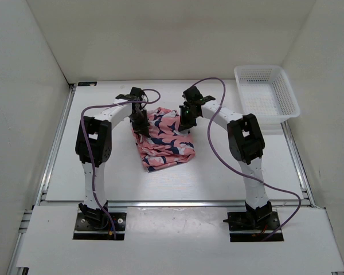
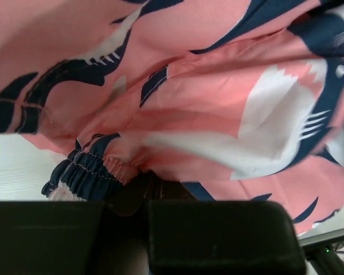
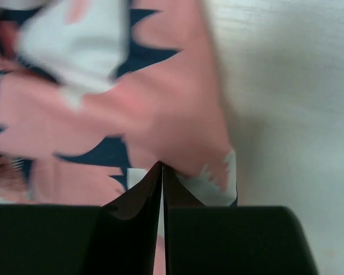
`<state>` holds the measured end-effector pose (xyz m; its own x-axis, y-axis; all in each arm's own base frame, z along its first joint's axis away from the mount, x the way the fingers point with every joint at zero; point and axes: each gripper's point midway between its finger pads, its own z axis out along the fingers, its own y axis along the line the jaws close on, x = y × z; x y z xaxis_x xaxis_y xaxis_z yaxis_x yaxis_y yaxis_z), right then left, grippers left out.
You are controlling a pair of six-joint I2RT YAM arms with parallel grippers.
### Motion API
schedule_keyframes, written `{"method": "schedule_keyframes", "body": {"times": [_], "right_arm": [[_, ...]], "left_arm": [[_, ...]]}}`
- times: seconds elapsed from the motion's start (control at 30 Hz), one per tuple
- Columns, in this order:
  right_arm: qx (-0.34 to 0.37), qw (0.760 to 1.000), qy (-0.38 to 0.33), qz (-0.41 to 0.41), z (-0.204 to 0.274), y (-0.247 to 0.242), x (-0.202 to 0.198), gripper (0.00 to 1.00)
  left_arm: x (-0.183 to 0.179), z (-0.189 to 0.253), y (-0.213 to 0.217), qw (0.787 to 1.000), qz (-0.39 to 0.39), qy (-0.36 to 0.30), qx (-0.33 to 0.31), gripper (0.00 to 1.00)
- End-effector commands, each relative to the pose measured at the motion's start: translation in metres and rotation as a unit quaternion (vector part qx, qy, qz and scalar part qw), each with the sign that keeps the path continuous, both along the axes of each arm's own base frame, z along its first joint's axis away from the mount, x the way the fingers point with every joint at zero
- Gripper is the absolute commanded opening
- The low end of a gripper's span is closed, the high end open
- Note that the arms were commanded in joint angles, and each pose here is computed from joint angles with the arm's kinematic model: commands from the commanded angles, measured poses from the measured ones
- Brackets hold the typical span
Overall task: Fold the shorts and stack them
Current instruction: Fold the shorts
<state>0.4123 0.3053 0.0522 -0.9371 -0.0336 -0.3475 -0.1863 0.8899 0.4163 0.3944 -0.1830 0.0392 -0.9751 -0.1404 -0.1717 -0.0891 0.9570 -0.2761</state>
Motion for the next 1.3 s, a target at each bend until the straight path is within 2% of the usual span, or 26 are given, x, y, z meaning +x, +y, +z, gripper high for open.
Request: {"method": "schedule_keyframes", "body": {"times": [0.0,0.07,0.2,0.23,0.27,0.37,0.4,0.47,0.5,0.57,0.6,0.63,0.67,0.7,0.73,0.77,0.8,0.83,0.87,0.93,0.97,1.03,1.17,1.27], "right_arm": [[-0.014,1.0,0.017,-0.001,-0.024,0.001,0.007,0.07],[-0.016,1.0,0.025,-0.006,-0.032,0.002,0.008,0.04],[-0.02,1.0,-0.005,-0.022,-0.001,-0.007,0.007,0.04],[-0.012,0.999,-0.031,-0.026,0.026,-0.009,0.009,0.04],[-0.014,0.999,-0.037,-0.029,0.033,-0.014,0.005,0.04],[0.002,0.995,-0.094,-0.04,0.094,-0.029,-0.002,0.17],[-0.002,0.994,-0.105,-0.04,0.101,-0.034,-0.004,0.27],[0.004,0.992,-0.121,-0.044,0.122,-0.041,-0.015,0.38],[-0.007,0.993,-0.111,-0.046,0.116,-0.048,-0.024,0.46],[-0.02,0.99,-0.129,-0.051,0.129,-0.06,-0.036,0.57],[-0.047,0.99,-0.121,-0.062,0.121,-0.074,-0.046,0.61],[-0.063,0.987,-0.128,-0.074,0.123,-0.085,-0.051,0.75],[-0.088,0.977,-0.163,-0.105,0.141,-0.107,-0.052,0.81],[-0.112,0.972,-0.161,-0.127,0.137,-0.125,-0.06,0.87],[-0.129,0.966,-0.172,-0.146,0.143,-0.141,-0.063,0.98],[-0.132,0.957,-0.194,-0.173,0.162,-0.158,-0.069,1.0],[-0.148,0.948,-0.203,-0.198,0.168,-0.177,-0.072,1.0],[-0.174,0.932,-0.22,-0.228,0.181,-0.203,-0.081,1.0],[-0.187,0.923,-0.229,-0.247,0.189,-0.217,-0.085,1.0],[-0.219,0.902,-0.23,-0.294,0.197,-0.25,-0.098,1.0],[-0.234,0.886,-0.244,-0.318,0.207,-0.269,-0.107,1.0],[-0.24,0.87,-0.25,-0.351,0.214,-0.292,-0.122,1.0],[-0.253,0.857,-0.25,-0.373,0.217,-0.312,-0.14,1.0],[-0.26,0.856,-0.242,-0.374,0.209,-0.317,-0.146,1.0]], "left_arm": [[0.006,0.015,0.014,1.0,-0.001,-0.025,0.004,0.11],[0.003,0.012,0.016,1.0,-0.006,-0.022,0.007,0.11],[0.003,0.025,0.01,0.999,-0.02,-0.034,-0.011,0.11],[0.006,0.042,0.007,0.998,-0.027,-0.053,-0.023,0.11],[0.005,0.05,0.005,0.997,-0.029,-0.06,-0.03,0.11],[0.0,0.086,0.007,0.995,-0.039,-0.087,-0.034,0.11],[-0.003,0.106,0.008,0.993,-0.039,-0.103,-0.038,0.11],[-0.006,0.124,0.012,0.991,-0.041,-0.12,-0.036,0.11],[-0.009,0.132,0.014,0.99,-0.039,-0.128,-0.033,0.11],[-0.019,0.159,0.017,0.987,-0.039,-0.152,-0.039,0.11],[-0.022,0.165,0.021,0.986,-0.036,-0.161,-0.036,0.13],[-0.032,0.183,0.026,0.982,-0.033,-0.182,-0.034,0.15],[-0.036,0.194,0.03,0.98,-0.03,-0.196,-0.031,0.22],[-0.041,0.203,0.035,0.977,-0.025,-0.21,-0.026,0.27],[-0.045,0.214,0.042,0.974,-0.012,-0.225,-0.023,0.39],[-0.055,0.234,0.055,0.965,0.003,-0.261,-0.009,0.55],[-0.062,0.242,0.063,0.962,0.012,-0.273,0.002,0.83],[-0.072,0.262,0.077,0.951,0.035,-0.307,0.016,0.94],[-0.078,0.268,0.084,0.946,0.048,-0.319,0.022,1.0],[-0.092,0.279,0.098,0.939,0.07,-0.336,0.037,1.0],[-0.103,0.291,0.109,0.928,0.091,-0.358,0.045,1.0],[-0.116,0.298,0.119,0.92,0.108,-0.374,0.052,1.0],[-0.149,0.309,0.141,0.896,0.164,-0.41,0.047,1.0],[-0.16,0.312,0.147,0.887,0.181,-0.422,0.043,1.0]]}}
